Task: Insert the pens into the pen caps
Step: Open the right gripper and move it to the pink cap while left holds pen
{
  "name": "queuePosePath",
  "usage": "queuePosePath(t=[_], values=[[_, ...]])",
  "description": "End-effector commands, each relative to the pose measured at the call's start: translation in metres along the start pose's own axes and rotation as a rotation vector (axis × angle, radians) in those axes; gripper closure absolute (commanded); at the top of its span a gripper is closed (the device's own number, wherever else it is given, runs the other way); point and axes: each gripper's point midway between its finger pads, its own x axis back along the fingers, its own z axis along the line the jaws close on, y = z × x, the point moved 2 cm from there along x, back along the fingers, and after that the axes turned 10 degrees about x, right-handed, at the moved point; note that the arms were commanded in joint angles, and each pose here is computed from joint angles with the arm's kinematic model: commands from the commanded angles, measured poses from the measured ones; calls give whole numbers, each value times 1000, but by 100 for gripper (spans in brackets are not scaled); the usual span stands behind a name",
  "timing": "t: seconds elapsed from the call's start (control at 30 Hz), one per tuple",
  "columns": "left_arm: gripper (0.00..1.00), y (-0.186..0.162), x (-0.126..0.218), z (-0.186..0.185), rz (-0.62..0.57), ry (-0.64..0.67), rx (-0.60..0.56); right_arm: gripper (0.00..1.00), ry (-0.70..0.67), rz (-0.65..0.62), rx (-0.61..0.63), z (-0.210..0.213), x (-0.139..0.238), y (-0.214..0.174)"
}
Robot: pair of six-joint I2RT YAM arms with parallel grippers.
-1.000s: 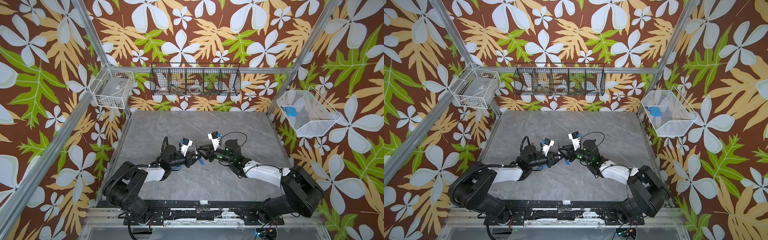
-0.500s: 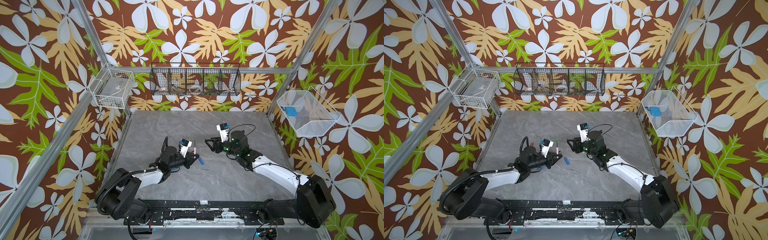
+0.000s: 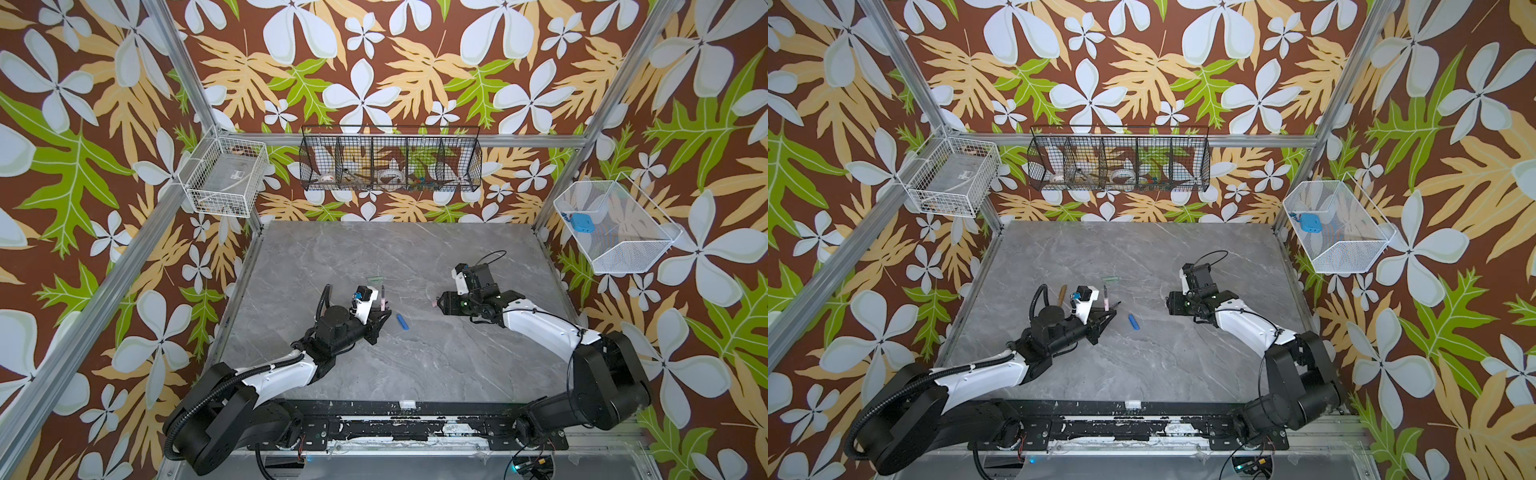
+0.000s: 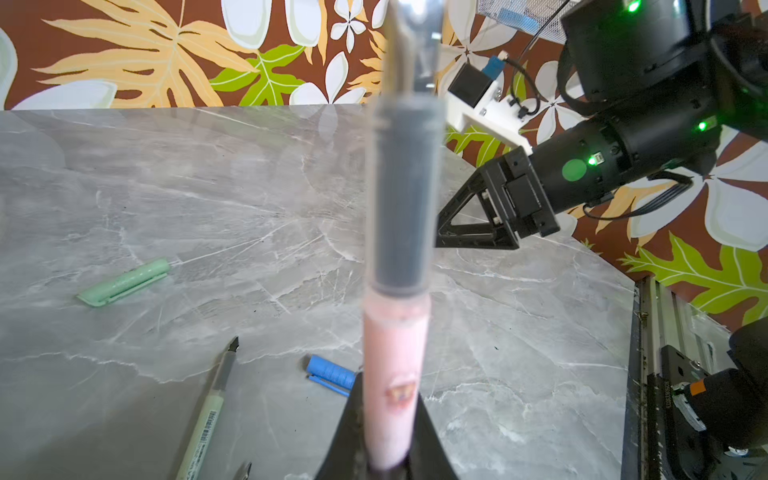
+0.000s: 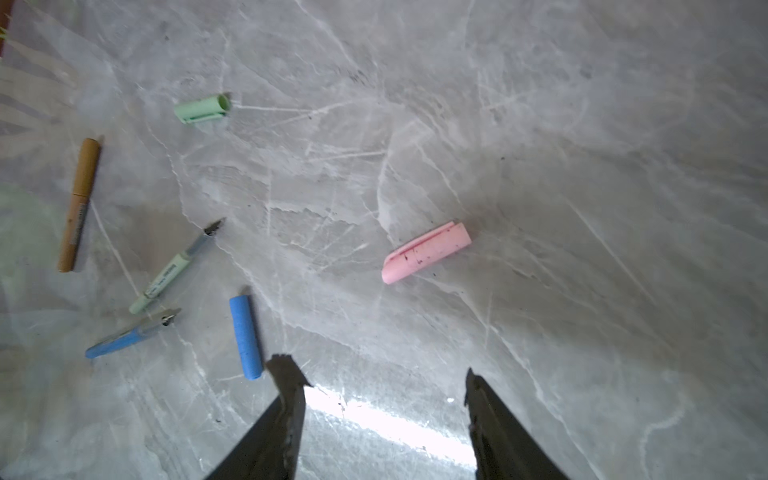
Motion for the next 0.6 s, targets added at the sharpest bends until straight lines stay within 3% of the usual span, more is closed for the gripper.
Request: queuePosePath(t=[0.0,0.57], values=[[100,10,1,-9,-39,-45,-10,38,-19,7,-12,-9,-7,-5],[100,8,13,-1,-70,17,-30,35,28,69,-71,-28,-48,-16]])
